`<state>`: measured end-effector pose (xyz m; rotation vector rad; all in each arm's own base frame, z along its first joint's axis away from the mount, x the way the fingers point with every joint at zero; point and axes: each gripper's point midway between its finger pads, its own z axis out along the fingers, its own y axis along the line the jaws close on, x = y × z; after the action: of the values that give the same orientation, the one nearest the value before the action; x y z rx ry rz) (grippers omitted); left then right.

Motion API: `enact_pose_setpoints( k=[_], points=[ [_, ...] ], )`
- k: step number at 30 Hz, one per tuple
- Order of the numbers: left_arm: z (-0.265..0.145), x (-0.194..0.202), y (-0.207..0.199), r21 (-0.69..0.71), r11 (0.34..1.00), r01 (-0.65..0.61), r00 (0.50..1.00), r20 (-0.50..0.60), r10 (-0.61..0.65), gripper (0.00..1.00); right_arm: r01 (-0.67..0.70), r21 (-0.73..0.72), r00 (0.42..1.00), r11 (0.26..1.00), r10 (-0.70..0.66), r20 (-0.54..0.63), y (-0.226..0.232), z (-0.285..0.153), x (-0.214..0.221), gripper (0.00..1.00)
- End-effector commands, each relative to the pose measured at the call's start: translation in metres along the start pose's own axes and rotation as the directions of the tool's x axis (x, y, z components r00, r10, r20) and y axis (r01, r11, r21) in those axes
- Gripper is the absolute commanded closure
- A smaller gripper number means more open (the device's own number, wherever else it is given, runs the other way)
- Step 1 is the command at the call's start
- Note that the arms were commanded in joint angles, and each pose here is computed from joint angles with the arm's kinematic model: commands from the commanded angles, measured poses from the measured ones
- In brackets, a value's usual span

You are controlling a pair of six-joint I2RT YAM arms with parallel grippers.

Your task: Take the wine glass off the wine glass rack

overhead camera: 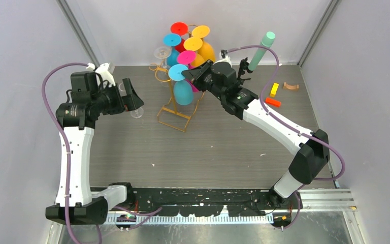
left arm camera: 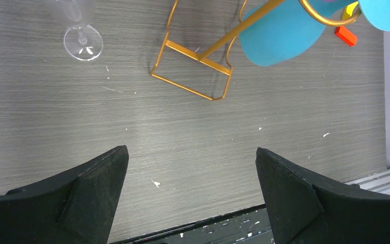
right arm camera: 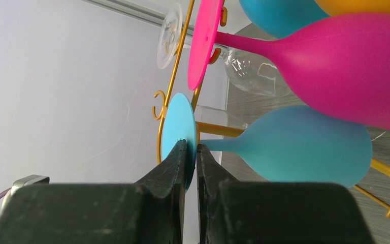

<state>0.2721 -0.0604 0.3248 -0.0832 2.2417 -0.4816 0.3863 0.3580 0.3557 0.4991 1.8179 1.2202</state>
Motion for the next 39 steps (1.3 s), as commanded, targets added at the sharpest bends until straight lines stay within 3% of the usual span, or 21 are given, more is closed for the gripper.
enact_pose_setpoints(
  k=[1,27,33,39],
  points=[
    [-0.008,-0.012,-0.009,0.033,0.999,-0.017,0.998,0.066,0.015,0.0,0.028,-0.036,0.998,0.999,-0.026,0.058,0.019,-0.011,-0.019,0.99],
    [-0.005,-0.01,-0.01,0.046,0.999,-0.001,0.997,0.074,-0.003,0.0,-0.07,-0.156,0.986,0.985,0.092,0.142,0.058,-0.037,-0.048,1.0],
    [-0.005,-0.01,-0.009,0.041,0.999,-0.005,0.997,0.074,0.002,0.0,-0.022,-0.092,0.991,0.995,0.034,0.13,0.049,-0.033,-0.044,0.82],
    [-0.004,-0.009,-0.007,0.035,0.999,-0.007,0.998,0.07,0.004,0.0,0.011,-0.048,0.993,0.999,-0.005,0.117,0.038,-0.029,-0.04,0.7]
  ],
)
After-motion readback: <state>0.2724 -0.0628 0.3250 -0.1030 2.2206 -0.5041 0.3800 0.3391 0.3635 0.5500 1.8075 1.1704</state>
